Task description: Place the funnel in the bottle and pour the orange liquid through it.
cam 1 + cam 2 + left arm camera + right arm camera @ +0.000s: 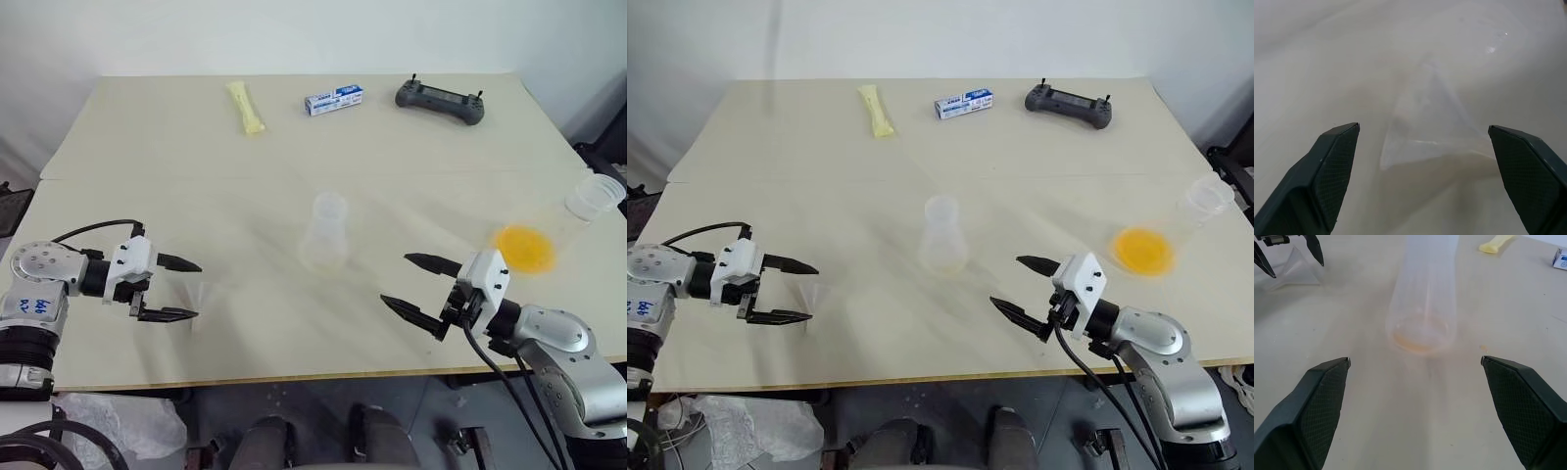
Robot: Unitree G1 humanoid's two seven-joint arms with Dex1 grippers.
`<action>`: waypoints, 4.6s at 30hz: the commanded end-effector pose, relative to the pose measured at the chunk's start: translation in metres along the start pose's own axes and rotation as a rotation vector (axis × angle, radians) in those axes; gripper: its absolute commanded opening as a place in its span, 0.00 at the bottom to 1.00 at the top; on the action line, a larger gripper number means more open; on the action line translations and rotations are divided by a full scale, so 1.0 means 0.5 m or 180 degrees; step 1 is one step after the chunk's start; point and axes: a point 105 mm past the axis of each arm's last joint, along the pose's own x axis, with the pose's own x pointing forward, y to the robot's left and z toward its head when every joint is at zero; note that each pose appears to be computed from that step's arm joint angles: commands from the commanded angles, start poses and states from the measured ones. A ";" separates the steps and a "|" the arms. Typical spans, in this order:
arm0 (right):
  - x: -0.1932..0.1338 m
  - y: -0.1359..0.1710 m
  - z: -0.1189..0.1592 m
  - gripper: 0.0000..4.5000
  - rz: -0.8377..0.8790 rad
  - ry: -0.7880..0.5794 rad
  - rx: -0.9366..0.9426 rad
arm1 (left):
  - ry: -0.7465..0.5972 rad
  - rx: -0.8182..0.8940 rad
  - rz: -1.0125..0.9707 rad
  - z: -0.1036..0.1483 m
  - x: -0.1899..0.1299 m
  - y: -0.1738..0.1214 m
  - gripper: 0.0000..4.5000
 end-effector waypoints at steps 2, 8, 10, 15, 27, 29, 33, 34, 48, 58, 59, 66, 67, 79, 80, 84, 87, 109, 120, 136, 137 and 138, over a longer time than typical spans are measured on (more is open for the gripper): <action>0.001 0.000 0.012 1.00 -0.0019 -0.0076 -0.0061 | -0.0134 0.0159 -0.0326 0.027 -0.008 -0.012 0.80; 0.000 -0.002 0.011 1.00 -0.0050 -0.0082 -0.0065 | -0.0070 0.0024 -0.0423 0.028 -0.020 -0.016 0.37; 0.001 -0.002 0.010 1.00 -0.0050 -0.0083 -0.0066 | -0.0031 -0.0005 -0.0457 0.025 -0.024 -0.019 0.27; 0.005 -0.006 0.010 1.00 -0.0050 -0.0095 -0.0079 | 0.0024 -0.0082 -0.0498 0.022 -0.032 -0.025 0.01; -0.002 -0.024 0.020 1.00 -0.0105 -0.0141 -0.0140 | -0.0933 -0.0054 0.0432 0.136 -0.058 0.058 0.00; -0.006 -0.024 0.027 1.00 -0.0076 -0.0176 -0.0141 | -0.1210 -0.0016 0.0549 0.172 -0.063 0.068 0.00; -0.006 -0.029 0.038 1.00 -0.0042 -0.0225 -0.0165 | -0.1483 0.0055 0.0597 0.219 -0.065 0.078 0.00; -0.004 -0.031 0.040 1.00 -0.0043 -0.0243 -0.0169 | -0.1530 0.0072 0.0592 0.228 -0.064 0.081 0.00; 0.013 -0.033 0.083 1.00 0.0139 -0.0395 -0.0295 | -0.1913 0.0835 0.0110 0.367 0.021 0.155 0.00; 0.010 -0.037 0.109 1.00 0.0082 -0.0521 -0.0170 | -0.1652 0.1475 -0.0404 0.428 0.126 0.152 0.00; 0.010 -0.036 0.111 1.00 0.0070 -0.0535 -0.0152 | -0.1616 0.1515 -0.0418 0.428 0.131 0.152 0.00; -0.001 -0.026 0.113 1.00 -0.0079 -0.0559 -0.0139 | -0.1362 0.1848 -0.0559 0.435 0.158 0.141 0.00; -0.003 -0.025 0.112 1.00 -0.0106 -0.0558 -0.0138 | -0.1367 0.1866 -0.0583 0.439 0.159 0.139 0.00; -0.010 -0.012 0.107 1.00 -0.0252 -0.0557 -0.0132 | -0.0864 0.2163 -0.0733 0.415 0.176 0.133 0.00; -0.010 -0.012 0.106 1.00 -0.0262 -0.0561 -0.0130 | -0.0817 0.2209 -0.0750 0.415 0.178 0.132 0.00; -0.011 -0.010 0.102 1.00 -0.0281 -0.0556 -0.0123 | -0.0694 0.2352 -0.0830 0.420 0.184 0.127 0.00; -0.009 -0.009 0.100 1.00 -0.0297 -0.0563 -0.0122 | -0.0577 0.2450 -0.0893 0.422 0.191 0.125 0.00; -0.041 -0.028 0.095 1.00 -0.0591 -0.0445 -0.0211 | -0.0997 0.2264 -0.0682 0.463 0.162 0.138 1.00; -0.119 -0.018 0.099 1.00 -0.1637 -0.0379 -0.0089 | -0.1720 0.0950 -0.0096 0.364 0.080 0.153 1.00; -0.265 -0.095 0.072 1.00 -0.3510 -0.0230 -0.0039 | -0.1884 -0.0098 -0.0053 0.170 0.155 0.042 1.00; -0.271 -0.105 0.069 1.00 -0.3563 -0.0217 -0.0039 | -0.1891 -0.0072 -0.0165 0.169 0.161 0.034 1.00; -0.276 -0.114 0.067 1.00 -0.3591 -0.0210 -0.0040 | -0.1897 -0.0039 -0.0237 0.169 0.166 0.029 1.00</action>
